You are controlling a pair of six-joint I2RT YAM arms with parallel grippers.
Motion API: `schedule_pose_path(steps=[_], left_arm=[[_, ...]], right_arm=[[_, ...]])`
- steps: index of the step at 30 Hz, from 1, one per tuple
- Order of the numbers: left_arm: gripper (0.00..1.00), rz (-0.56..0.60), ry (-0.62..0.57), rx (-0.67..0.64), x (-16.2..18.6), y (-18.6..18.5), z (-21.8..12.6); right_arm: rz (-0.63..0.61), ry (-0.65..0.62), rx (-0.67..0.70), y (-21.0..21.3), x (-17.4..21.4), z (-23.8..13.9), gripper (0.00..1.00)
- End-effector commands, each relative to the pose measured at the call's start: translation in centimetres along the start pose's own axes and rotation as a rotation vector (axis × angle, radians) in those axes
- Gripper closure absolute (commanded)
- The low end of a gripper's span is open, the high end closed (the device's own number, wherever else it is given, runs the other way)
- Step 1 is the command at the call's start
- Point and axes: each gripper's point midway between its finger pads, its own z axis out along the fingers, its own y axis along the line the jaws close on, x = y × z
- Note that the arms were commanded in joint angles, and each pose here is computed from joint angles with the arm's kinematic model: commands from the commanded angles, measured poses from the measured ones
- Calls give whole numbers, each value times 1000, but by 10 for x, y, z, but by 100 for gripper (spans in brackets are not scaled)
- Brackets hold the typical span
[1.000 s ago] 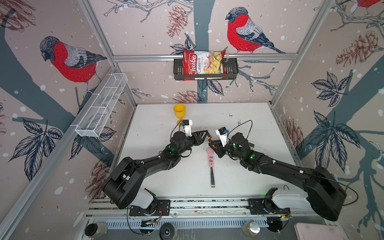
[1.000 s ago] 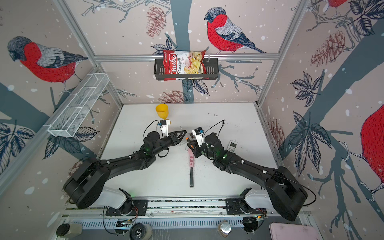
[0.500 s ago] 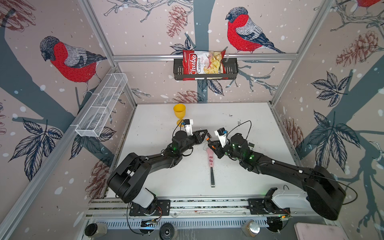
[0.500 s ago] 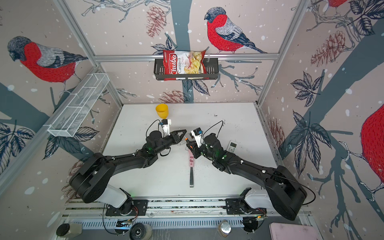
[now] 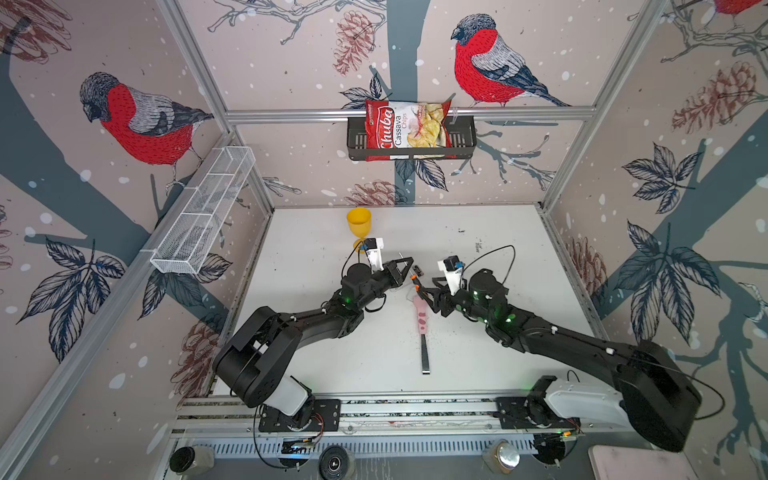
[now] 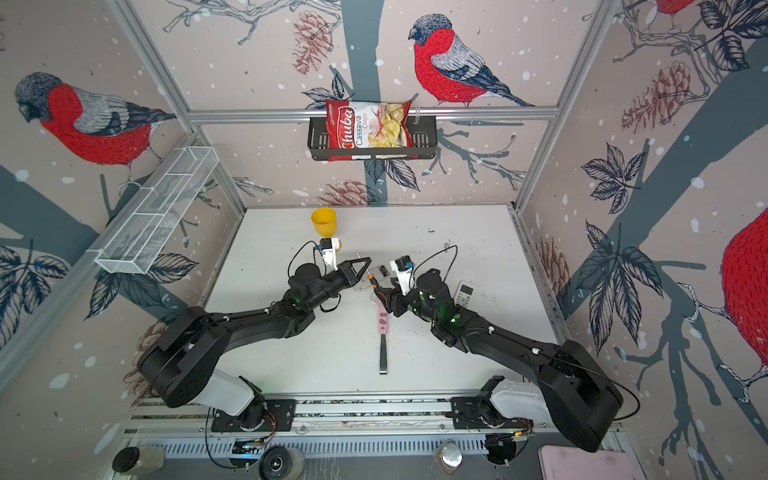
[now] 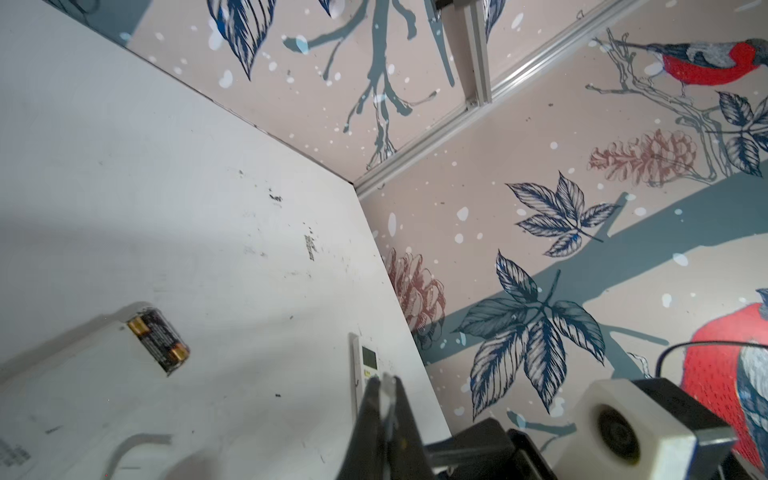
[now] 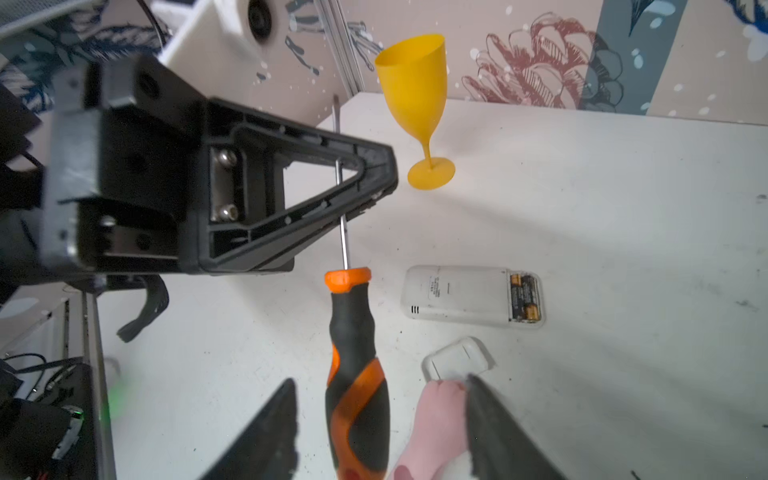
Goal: Unload the batteries from the remote control
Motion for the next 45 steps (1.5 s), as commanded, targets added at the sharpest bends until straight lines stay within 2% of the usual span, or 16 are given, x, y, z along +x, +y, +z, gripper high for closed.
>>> schedule_pose_path(steps=[1, 7, 10, 17, 26, 33, 36, 45], left_arm=[[100, 14, -77, 62, -19, -20, -4], [100, -67, -201, 161, -46, -45, -14], [100, -110, -262, 213, -59, -55, -16], [100, -136, -342, 314, -69, -70, -10], [100, -161, -375, 370, -73, -67, 5], [100, -179, -391, 426, -75, -69, 11], [100, -184, -401, 432, -73, -67, 11], [100, -197, -395, 421, -58, -54, 18]], right_arm=[[59, -121, -120, 13, -28, -14, 22], [204, -304, -286, 8, -61, -44, 10], [228, -355, -352, 10, -77, -47, 9], [276, -350, -485, 16, -97, -25, 25], [278, -315, -525, 12, -103, 2, 25], [300, -308, -545, 6, -108, 14, 32], [312, -311, -559, 5, -110, 18, 36], [363, -338, -607, 0, -109, 22, 59]])
